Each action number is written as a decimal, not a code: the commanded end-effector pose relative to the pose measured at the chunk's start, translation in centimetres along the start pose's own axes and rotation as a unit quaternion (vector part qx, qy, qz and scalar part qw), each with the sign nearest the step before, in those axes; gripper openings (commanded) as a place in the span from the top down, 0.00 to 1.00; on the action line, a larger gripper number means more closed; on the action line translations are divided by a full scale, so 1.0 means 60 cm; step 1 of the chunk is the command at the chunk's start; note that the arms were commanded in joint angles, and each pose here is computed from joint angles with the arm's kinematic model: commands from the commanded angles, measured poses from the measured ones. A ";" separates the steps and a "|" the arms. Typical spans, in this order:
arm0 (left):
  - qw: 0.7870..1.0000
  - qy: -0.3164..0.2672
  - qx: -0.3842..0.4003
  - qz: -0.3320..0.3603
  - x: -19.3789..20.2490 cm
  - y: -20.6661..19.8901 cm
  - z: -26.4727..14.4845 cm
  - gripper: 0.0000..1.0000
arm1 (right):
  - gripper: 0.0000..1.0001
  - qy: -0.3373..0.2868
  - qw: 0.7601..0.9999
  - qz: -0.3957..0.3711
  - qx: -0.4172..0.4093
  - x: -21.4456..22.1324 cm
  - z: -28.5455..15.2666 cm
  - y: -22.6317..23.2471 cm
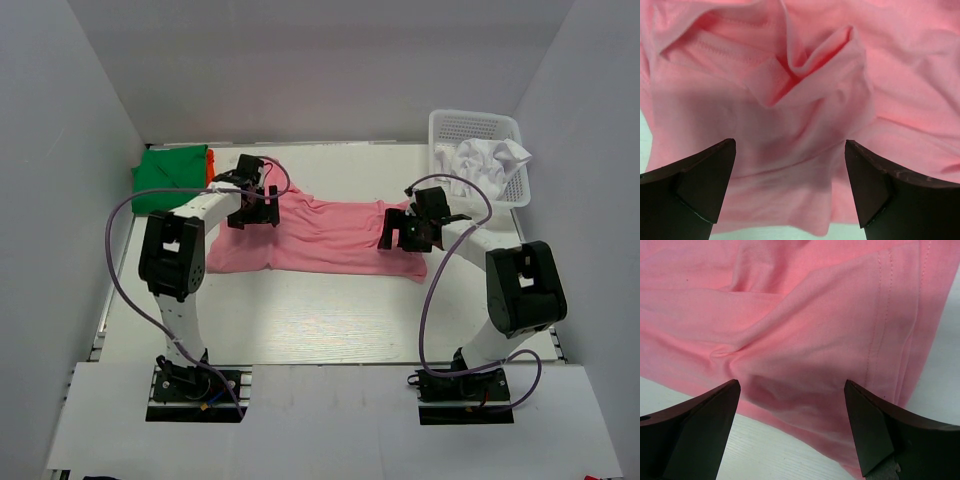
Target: Fold and stack the t-shirts
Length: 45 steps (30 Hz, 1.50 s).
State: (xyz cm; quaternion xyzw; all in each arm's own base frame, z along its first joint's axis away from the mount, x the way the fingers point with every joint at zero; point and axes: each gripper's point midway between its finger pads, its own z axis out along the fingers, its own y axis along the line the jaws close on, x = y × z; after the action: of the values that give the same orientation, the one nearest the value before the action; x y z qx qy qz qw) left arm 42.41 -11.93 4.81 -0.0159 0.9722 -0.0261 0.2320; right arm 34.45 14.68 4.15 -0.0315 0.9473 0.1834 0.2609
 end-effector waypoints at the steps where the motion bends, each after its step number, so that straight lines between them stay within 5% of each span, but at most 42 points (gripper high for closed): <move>1: 0.998 -0.054 0.003 -0.022 -0.051 -0.010 0.007 0.00 | 0.10 -0.031 0.999 -0.019 0.005 -0.030 -0.023 0.004; 13: 0.982 -0.171 -0.069 -0.043 -0.213 0.009 0.045 0.00 | 0.10 -0.041 0.999 -0.012 0.019 -0.027 -0.035 -0.004; 19: 0.971 -0.225 -0.066 -0.040 -0.309 0.001 0.010 0.00 | 0.10 -0.059 0.998 -0.016 0.022 -0.040 -0.049 -0.002; 24: 0.970 -0.213 -0.097 -0.066 -0.267 0.031 -0.030 0.00 | 0.10 -0.065 0.997 -0.033 0.014 -0.038 -0.057 0.003; 28: 0.979 -0.151 -0.092 -0.101 -0.160 0.045 -0.056 0.00 | 0.10 -0.062 0.997 -0.036 0.010 -0.034 -0.051 0.003; 32: 0.987 -0.123 -0.014 -0.101 -0.091 0.014 -0.055 0.00 | 0.10 -0.057 0.998 -0.036 0.007 -0.028 -0.046 0.003; 38: 0.989 -0.096 0.076 -0.081 -0.069 -0.046 -0.023 0.00 | 0.10 -0.060 0.997 -0.037 0.010 -0.028 -0.046 0.000; 45: 0.992 -0.070 0.072 -0.075 -0.087 -0.057 0.024 0.00 | 0.10 -0.059 0.997 -0.035 0.020 -0.027 -0.048 -0.006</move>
State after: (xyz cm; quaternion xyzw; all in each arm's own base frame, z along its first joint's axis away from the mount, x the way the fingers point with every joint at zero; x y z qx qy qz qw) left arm 46.24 -13.93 4.00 -0.0810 0.9530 -0.0852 0.2794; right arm 34.15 13.45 6.69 -0.0462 0.9359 0.1612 0.3097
